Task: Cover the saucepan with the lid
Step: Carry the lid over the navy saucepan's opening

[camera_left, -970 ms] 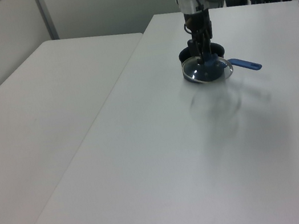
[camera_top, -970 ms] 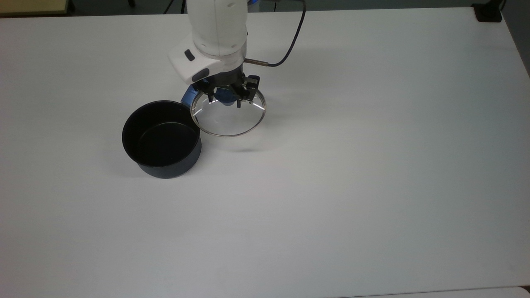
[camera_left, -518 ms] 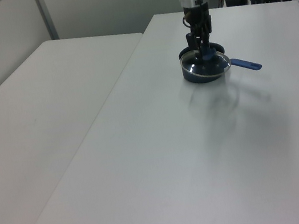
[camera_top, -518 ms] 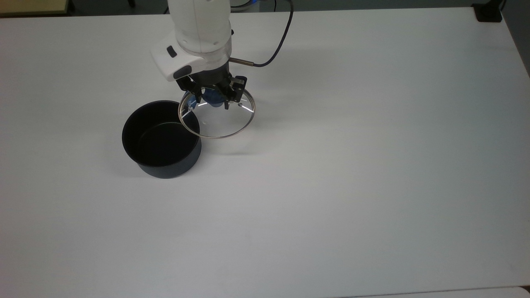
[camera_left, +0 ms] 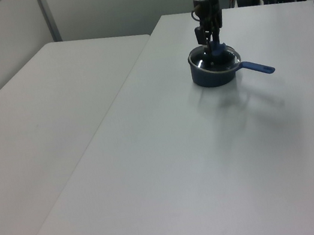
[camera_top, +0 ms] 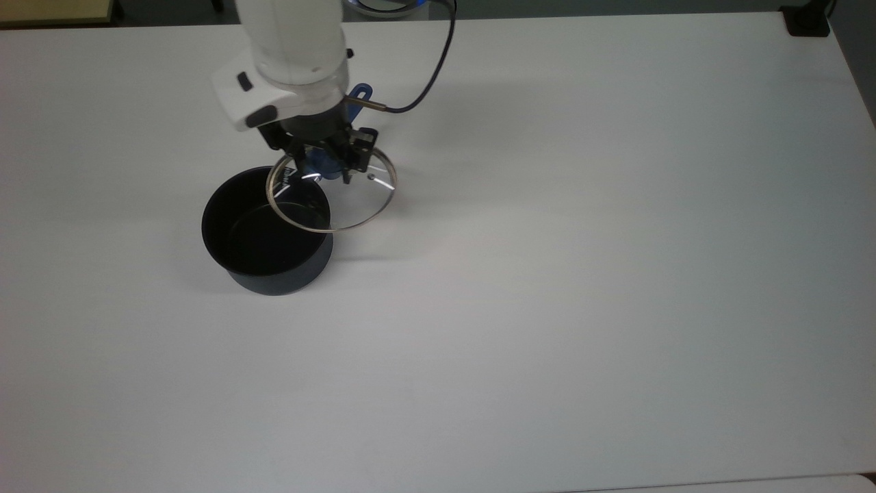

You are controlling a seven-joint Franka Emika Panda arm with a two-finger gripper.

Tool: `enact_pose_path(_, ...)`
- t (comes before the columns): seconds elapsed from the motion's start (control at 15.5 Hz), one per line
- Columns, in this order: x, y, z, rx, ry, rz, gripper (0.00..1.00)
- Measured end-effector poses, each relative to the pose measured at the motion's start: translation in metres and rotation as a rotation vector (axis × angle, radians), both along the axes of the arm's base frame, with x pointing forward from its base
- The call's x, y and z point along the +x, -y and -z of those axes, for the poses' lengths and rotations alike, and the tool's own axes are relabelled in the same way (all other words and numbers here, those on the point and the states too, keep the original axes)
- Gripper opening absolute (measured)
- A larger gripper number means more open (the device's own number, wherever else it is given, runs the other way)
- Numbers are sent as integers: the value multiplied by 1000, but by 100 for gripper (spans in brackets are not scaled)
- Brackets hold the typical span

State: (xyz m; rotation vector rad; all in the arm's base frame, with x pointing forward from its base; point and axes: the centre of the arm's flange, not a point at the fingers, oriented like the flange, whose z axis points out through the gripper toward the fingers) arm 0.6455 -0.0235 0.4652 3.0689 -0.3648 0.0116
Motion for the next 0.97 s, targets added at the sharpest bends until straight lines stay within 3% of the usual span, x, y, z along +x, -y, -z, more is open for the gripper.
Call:
enact_pose_path(0.45, 19, 31, 8, 2, 9, 50, 61)
enact_pose_path(0.97, 20, 64, 2, -11, 24, 97, 61)
